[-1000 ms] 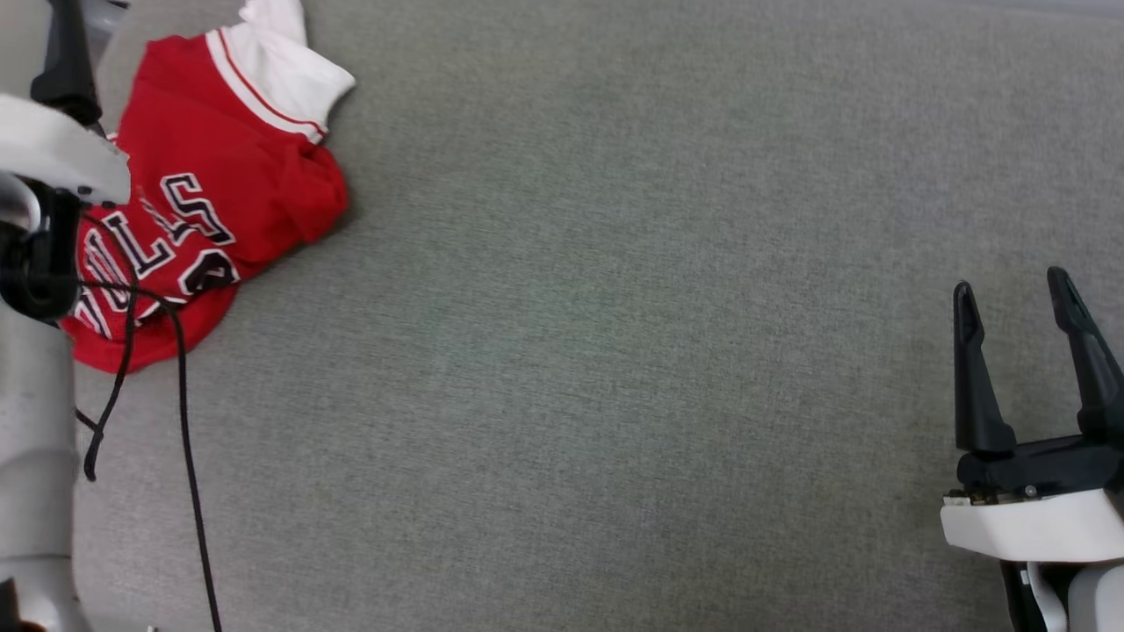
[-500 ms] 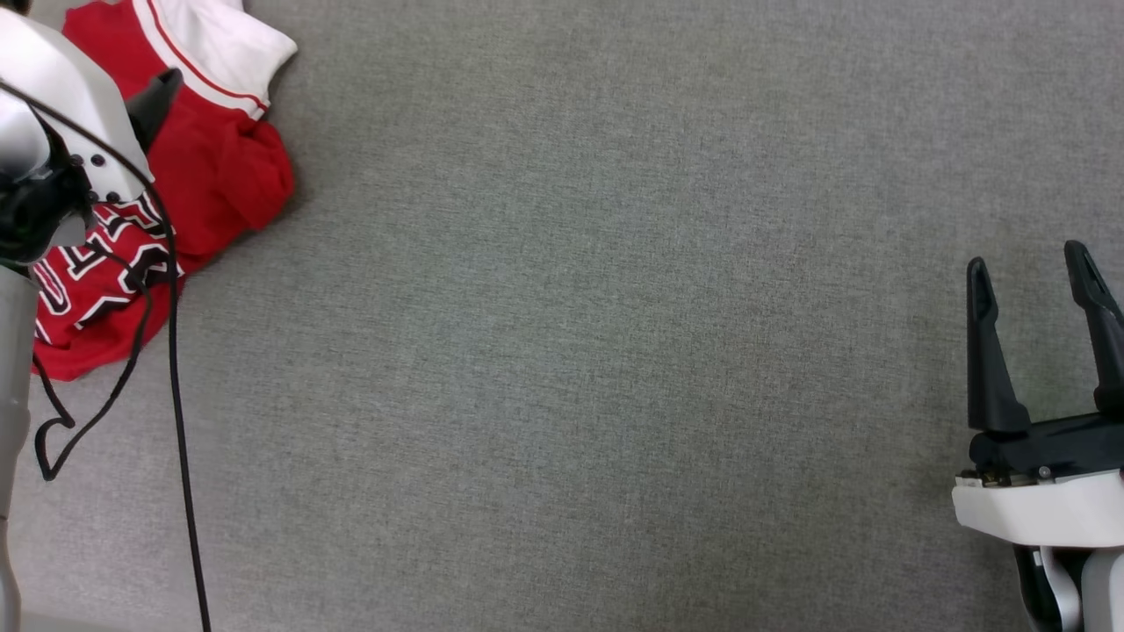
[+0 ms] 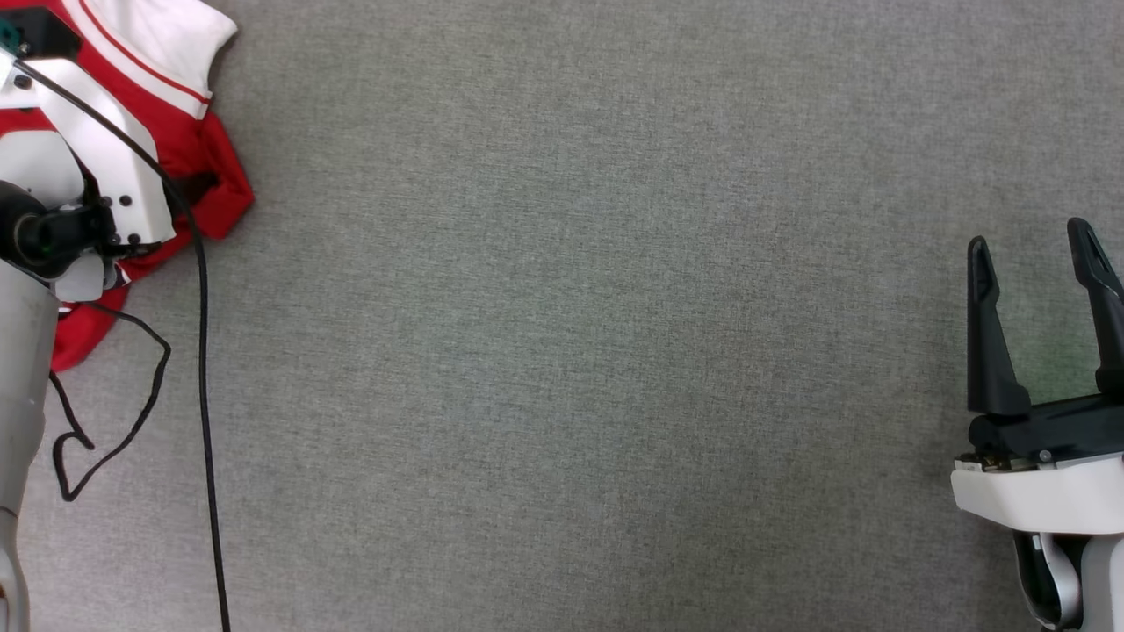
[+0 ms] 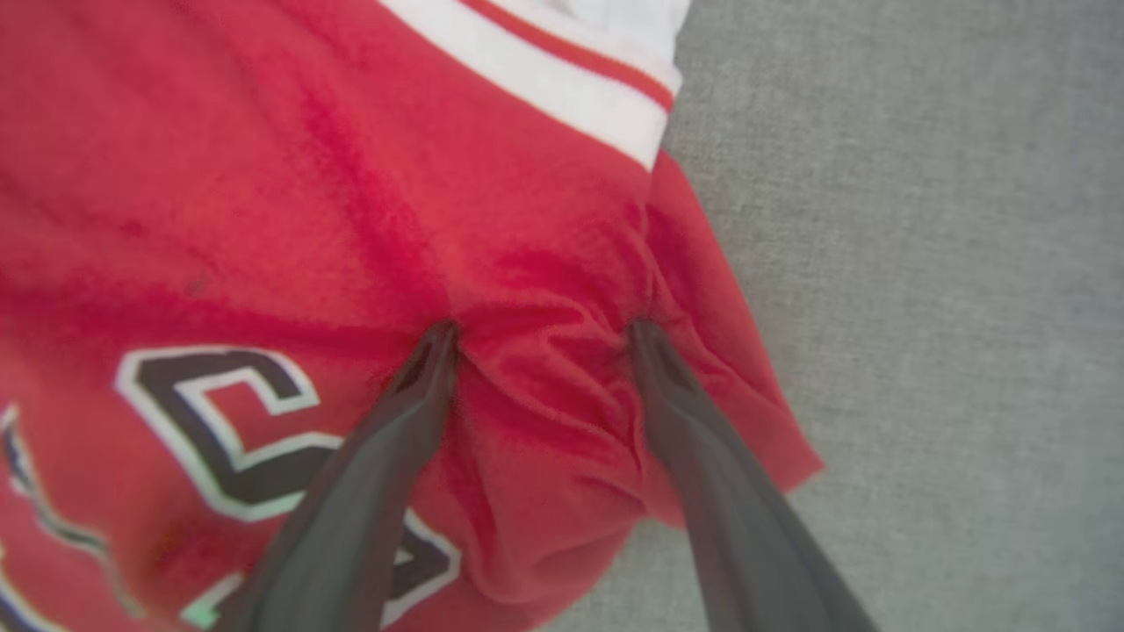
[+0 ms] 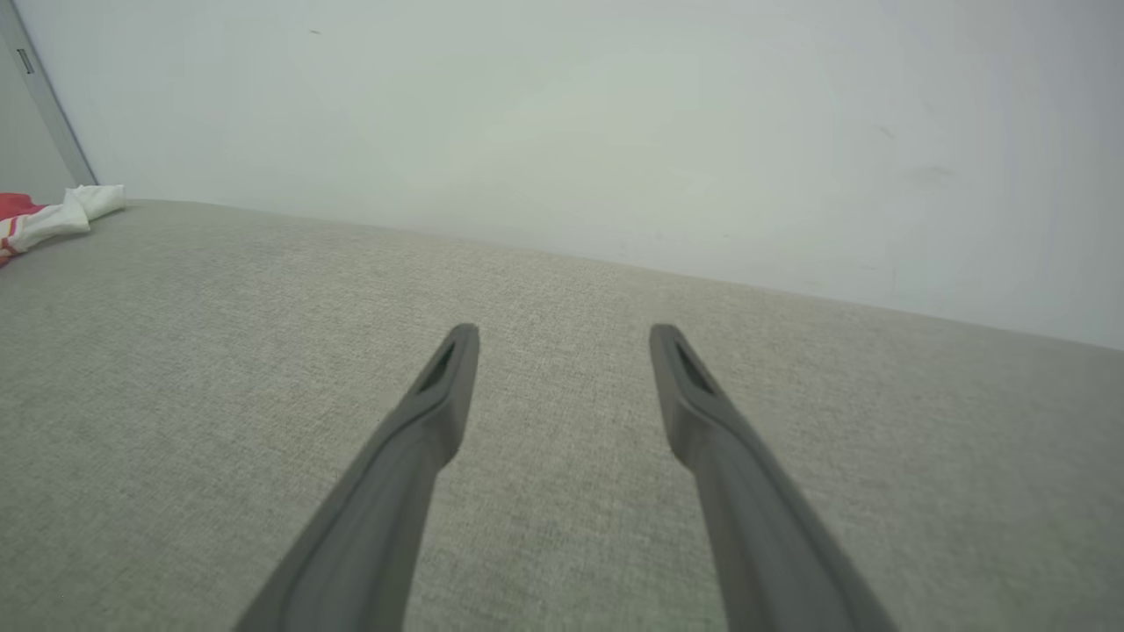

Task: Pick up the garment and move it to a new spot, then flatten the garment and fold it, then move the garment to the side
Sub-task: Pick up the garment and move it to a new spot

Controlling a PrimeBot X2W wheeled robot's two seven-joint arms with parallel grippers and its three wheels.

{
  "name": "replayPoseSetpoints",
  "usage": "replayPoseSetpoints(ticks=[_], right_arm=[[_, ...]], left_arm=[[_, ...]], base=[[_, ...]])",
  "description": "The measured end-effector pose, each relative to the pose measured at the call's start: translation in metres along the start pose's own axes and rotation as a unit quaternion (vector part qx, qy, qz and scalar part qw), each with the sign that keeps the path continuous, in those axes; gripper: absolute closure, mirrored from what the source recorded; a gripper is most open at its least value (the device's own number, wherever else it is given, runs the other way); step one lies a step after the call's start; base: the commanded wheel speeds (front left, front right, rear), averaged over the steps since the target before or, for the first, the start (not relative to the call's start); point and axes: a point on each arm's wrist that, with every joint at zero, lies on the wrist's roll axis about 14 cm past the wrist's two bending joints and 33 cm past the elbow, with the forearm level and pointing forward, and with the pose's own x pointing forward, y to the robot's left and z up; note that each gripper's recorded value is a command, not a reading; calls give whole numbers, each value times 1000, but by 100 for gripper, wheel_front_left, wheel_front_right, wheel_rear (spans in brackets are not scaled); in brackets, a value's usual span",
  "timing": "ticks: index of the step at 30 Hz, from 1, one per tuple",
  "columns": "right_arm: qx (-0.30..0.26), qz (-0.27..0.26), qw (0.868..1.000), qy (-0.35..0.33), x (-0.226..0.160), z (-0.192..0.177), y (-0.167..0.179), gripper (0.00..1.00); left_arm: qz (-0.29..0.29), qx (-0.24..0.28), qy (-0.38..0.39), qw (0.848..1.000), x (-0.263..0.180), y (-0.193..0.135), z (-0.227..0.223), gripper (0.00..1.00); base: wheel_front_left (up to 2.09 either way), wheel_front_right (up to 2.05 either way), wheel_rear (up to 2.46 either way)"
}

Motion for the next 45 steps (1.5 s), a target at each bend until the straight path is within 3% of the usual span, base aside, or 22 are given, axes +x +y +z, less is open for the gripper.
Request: replayPoseSetpoints(ticks=[2,4,5,10,14,21,30,36,45], right_arm=[[0,-3,1000,3,-1,-2,-2,0],[-1,-4,1000,4,-1,-3,-3,0],[-1,-5,1000,3,0,-2,-4,0],[1,-4,1000,-4,-1,5,-2,0],[8,2,1000,-14,-2,16,5,0],[18,10,999,-38,-7,41,18,0],[23,-3,998,-58,-22,66,18,0],[19,-29,997,-63,-37,75,3,0],[12,-94,993,-64,-65,82,-38,0]], left_arm=[[-4,-4,9,1000,6,-3,-3,0],[-3,0,12,1000,8,-4,-4,73],[-2,2,11,1000,9,-4,-4,100],[-3,22,-16,1000,-1,-7,1,100],[-9,47,-80,996,-20,-13,21,100],[-27,108,-218,970,-85,-33,74,100],[-88,218,-321,917,-148,-108,102,100],[-160,292,-346,877,-158,-186,94,100],[-283,390,-353,802,-163,-312,62,100]], base=[[0,0,0],[0,0,0],[0,0,0],[0,0,0],[0,0,0],[0,0,0],[0,0,0],[0,0,0],[0,0,0]])
